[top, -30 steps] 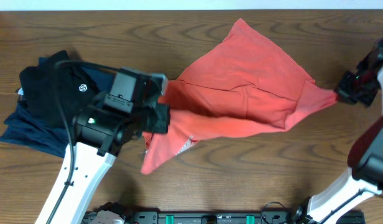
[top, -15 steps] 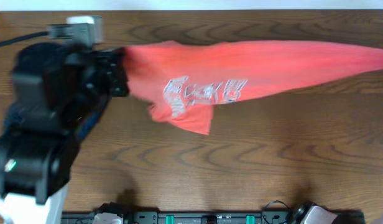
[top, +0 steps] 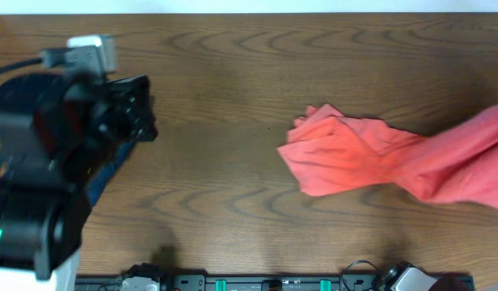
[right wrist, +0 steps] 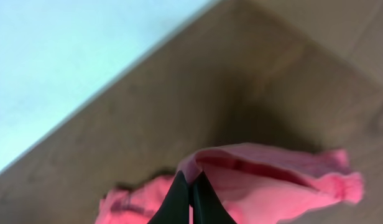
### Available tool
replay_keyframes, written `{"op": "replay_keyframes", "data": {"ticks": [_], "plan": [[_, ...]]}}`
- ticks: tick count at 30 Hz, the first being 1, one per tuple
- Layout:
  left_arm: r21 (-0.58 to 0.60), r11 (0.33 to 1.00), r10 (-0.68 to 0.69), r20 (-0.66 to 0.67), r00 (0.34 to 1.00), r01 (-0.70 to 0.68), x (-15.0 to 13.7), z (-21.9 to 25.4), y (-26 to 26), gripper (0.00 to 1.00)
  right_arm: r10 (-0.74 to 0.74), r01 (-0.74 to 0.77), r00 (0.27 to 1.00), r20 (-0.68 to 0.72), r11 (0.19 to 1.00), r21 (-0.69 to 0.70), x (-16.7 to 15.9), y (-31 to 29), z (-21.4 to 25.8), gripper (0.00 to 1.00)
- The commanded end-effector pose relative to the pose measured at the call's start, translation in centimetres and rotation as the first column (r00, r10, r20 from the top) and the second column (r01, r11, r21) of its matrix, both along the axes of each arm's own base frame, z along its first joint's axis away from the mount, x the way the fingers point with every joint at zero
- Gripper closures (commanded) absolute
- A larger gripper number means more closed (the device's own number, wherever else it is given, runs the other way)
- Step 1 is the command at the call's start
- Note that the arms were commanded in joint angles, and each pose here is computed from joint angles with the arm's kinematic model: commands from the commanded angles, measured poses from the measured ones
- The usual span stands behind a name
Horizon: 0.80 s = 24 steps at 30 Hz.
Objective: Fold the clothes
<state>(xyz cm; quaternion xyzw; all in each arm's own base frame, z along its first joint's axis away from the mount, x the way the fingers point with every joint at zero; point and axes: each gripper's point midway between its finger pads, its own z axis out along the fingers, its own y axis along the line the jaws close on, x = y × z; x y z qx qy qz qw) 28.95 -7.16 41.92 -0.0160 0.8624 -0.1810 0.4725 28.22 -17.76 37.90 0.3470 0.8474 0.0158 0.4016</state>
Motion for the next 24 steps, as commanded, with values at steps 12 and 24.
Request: {"op": "replay_keyframes", "data": {"ticks": [12, 24], "plan": [[-0.151, 0.938, -0.341, -0.566, 0.750, 0.312, 4.7, -17.2, -12.0, 0.64, -0.005, 0.036, 0.962, -0.274, 0.994, 0.108, 1.3, -2.1, -7.8, 0.99], [-0.219, 0.898, -0.356, -0.872, 0.336, 0.382, -0.9, -32.2, -23.3, 0.32, -0.005, 0.034, 0.960, -0.278, 0.995, 0.097, 1.2, -2.3, -7.8, 0.99]]}}
